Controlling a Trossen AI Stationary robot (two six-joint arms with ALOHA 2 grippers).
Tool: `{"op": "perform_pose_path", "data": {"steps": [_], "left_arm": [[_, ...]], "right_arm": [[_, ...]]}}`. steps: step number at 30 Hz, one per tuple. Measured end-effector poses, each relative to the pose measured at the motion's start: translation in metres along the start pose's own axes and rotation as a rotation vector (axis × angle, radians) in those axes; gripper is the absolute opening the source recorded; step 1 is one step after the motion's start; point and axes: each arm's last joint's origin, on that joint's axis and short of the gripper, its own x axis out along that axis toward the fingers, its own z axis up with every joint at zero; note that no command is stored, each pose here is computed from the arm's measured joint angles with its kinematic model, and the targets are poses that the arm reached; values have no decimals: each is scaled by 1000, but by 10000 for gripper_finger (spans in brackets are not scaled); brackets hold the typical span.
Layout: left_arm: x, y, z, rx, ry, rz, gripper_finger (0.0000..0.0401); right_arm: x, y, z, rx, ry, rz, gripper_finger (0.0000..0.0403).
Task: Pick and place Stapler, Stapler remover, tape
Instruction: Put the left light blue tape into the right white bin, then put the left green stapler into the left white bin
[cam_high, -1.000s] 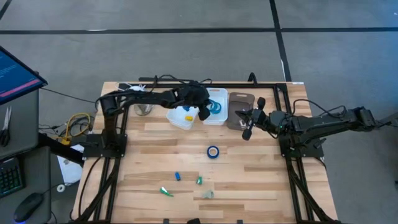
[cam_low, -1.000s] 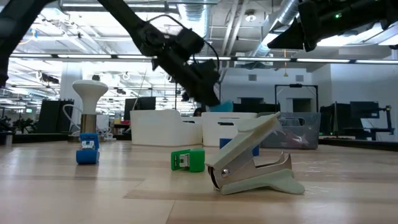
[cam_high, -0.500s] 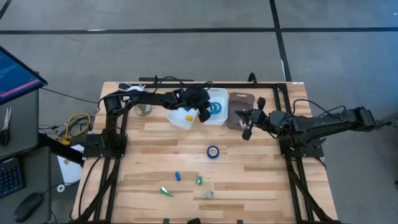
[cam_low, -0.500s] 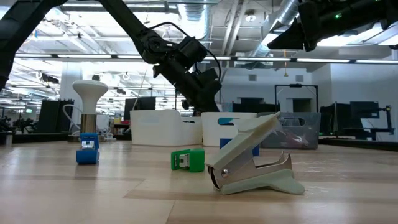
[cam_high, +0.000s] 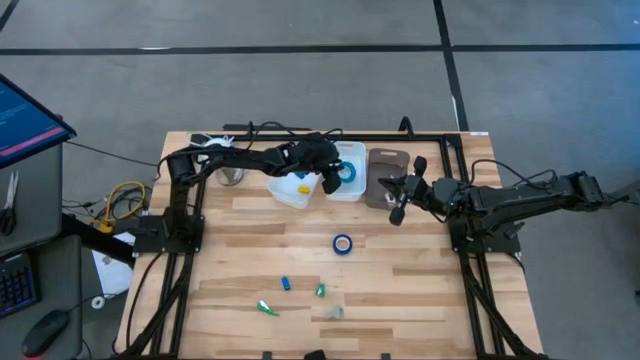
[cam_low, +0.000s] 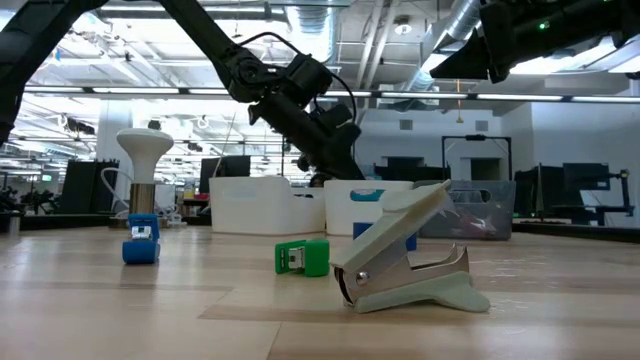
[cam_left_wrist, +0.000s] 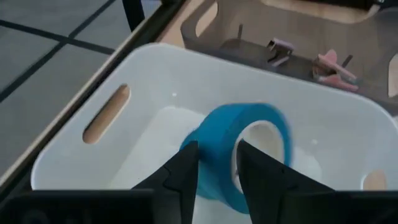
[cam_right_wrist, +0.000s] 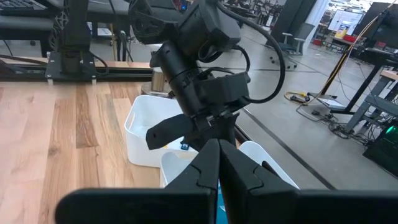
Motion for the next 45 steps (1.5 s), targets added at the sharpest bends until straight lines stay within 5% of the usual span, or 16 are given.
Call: {"op": "perform_pose_path", "data": {"steps": [13, 24, 32, 36, 45], "left_arm": [[-7, 0, 7, -2, -29, 1, 114], [-96, -38, 39, 61, -49, -72, 9], [-186, -89, 10, 196, -7, 32, 2], [-221, -107, -10, 237, 32, -36, 2], [-236, -140, -61, 252, 206, -146, 2]], "right_arm": [[0, 0, 0, -4, 0, 0, 0], [-4, 6, 1, -51, -10, 37, 0], [-5, 7, 1, -60, -13, 45, 0], [-5, 7, 1, -59, -14, 45, 0], [-5, 7, 1, -58, -14, 45, 0]]}}
